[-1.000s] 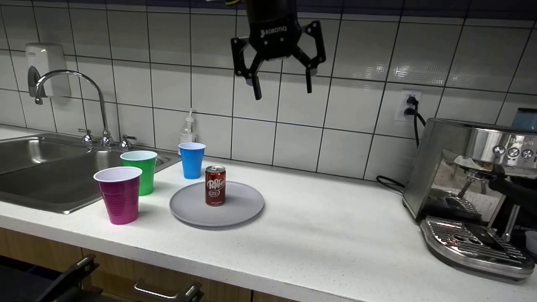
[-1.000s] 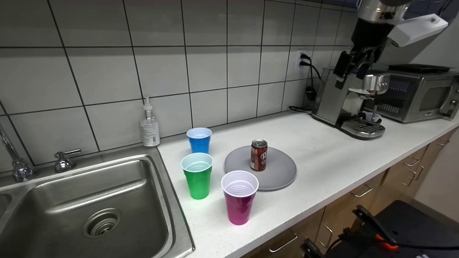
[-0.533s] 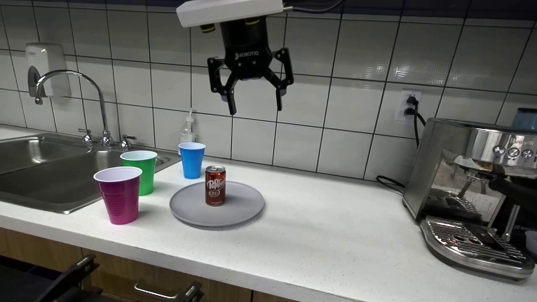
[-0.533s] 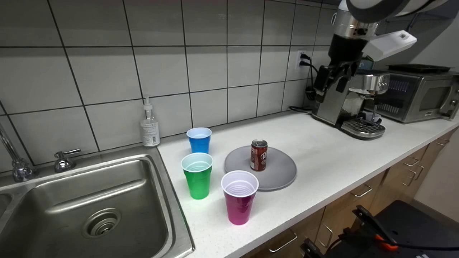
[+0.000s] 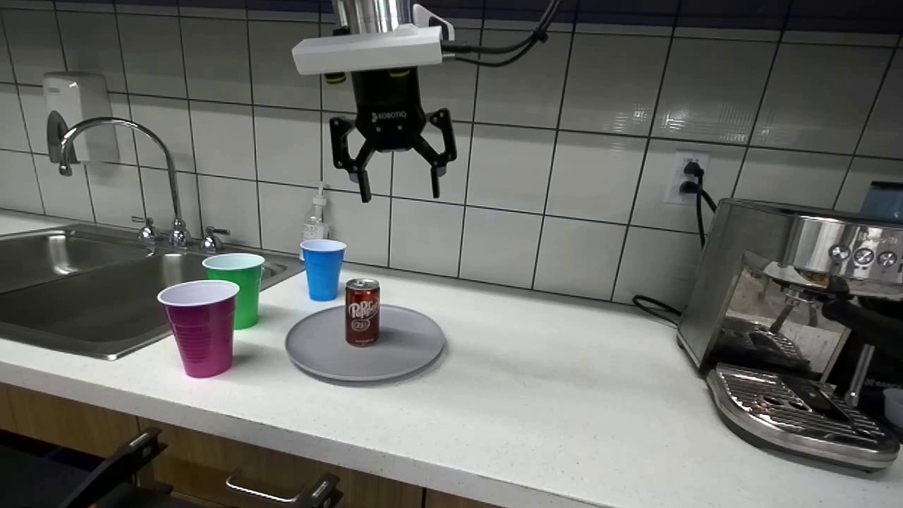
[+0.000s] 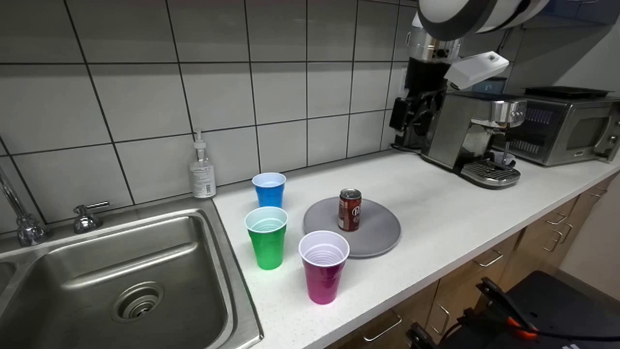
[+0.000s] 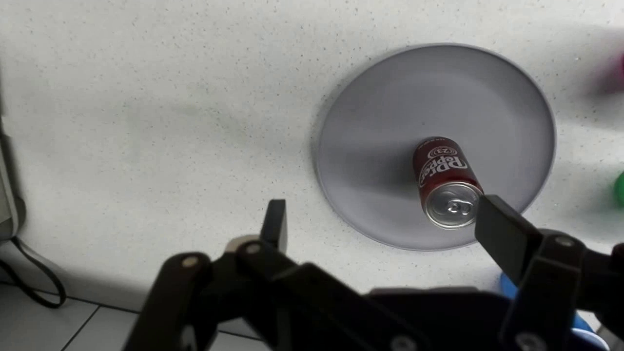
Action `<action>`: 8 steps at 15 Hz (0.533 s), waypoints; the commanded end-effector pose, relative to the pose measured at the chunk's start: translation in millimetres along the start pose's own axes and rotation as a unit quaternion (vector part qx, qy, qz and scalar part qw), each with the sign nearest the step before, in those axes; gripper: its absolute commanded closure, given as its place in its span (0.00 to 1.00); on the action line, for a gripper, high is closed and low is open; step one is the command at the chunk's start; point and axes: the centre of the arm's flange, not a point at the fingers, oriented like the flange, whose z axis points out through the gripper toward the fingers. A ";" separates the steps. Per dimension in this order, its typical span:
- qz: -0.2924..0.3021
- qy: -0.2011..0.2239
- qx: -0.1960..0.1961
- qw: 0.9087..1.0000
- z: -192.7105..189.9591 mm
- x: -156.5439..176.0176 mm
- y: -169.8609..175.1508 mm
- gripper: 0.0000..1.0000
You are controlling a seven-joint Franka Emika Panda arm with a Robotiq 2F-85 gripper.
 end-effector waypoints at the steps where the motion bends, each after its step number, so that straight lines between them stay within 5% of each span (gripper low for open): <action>1: -0.008 -0.010 0.009 1.000 21.3 45.0 9.7 0.00; 8: -0.025 -0.020 0.026 0.999 59.0 90.4 -4.9 0.00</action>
